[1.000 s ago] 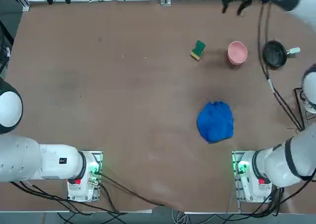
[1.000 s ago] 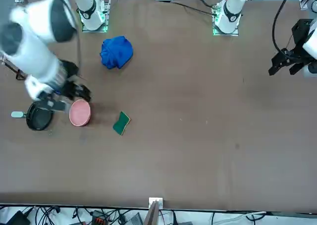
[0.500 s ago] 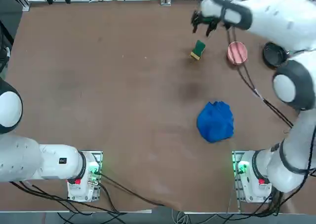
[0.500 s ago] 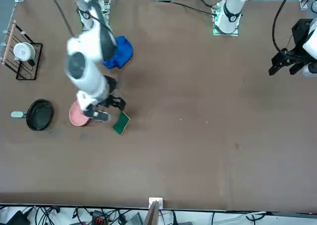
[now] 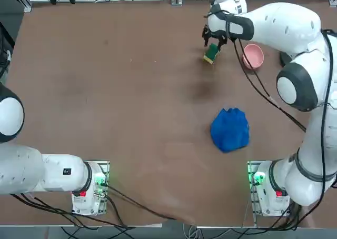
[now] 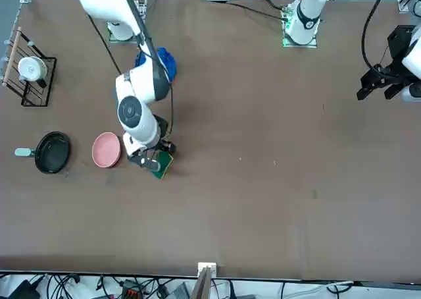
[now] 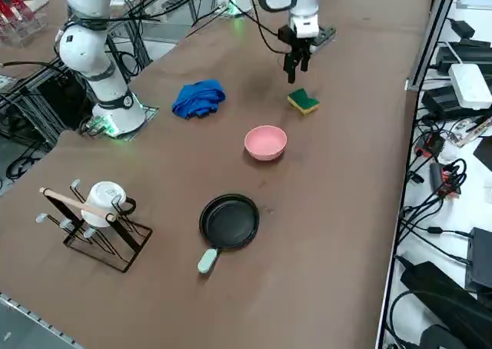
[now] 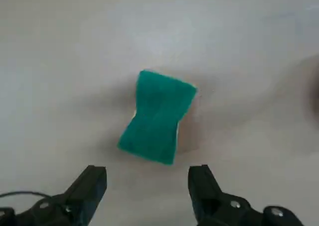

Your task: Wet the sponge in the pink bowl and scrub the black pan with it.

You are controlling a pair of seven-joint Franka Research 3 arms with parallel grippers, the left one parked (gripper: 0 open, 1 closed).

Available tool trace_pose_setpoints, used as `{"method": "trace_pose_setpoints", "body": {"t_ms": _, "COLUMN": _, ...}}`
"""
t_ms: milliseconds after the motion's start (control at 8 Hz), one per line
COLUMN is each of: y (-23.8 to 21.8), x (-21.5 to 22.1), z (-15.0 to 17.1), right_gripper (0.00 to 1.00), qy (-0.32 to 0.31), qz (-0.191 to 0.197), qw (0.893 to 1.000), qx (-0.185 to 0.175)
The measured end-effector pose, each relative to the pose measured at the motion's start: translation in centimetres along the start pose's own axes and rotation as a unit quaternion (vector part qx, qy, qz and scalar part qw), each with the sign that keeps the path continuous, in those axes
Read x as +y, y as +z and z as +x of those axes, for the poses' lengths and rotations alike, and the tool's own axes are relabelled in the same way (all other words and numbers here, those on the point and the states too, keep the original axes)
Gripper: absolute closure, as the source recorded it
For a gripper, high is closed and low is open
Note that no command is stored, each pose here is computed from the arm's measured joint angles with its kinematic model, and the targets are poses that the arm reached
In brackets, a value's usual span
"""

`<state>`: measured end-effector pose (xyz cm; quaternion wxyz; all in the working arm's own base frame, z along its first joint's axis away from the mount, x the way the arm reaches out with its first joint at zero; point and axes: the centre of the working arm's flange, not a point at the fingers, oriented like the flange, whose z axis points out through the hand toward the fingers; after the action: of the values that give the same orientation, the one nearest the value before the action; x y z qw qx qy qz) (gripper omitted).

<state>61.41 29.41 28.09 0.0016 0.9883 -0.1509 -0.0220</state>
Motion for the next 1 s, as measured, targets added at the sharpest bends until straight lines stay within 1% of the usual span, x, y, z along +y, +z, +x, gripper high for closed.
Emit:
{"method": "trace_pose_setpoints", "body": {"t_ms": 375, "y": 3.1, "x": 0.6, "z": 1.0, "right_gripper": 0.00, "qy": 0.013, "qz": -0.006, "qw": 1.000, "qx": 0.007}}
{"method": "trace_pose_setpoints", "body": {"t_ms": 1000, "y": 5.9, "x": 1.8, "z": 2.6, "right_gripper": 0.00, "qy": 0.029, "qz": -0.002, "qw": 0.999, "qx": 0.021}}
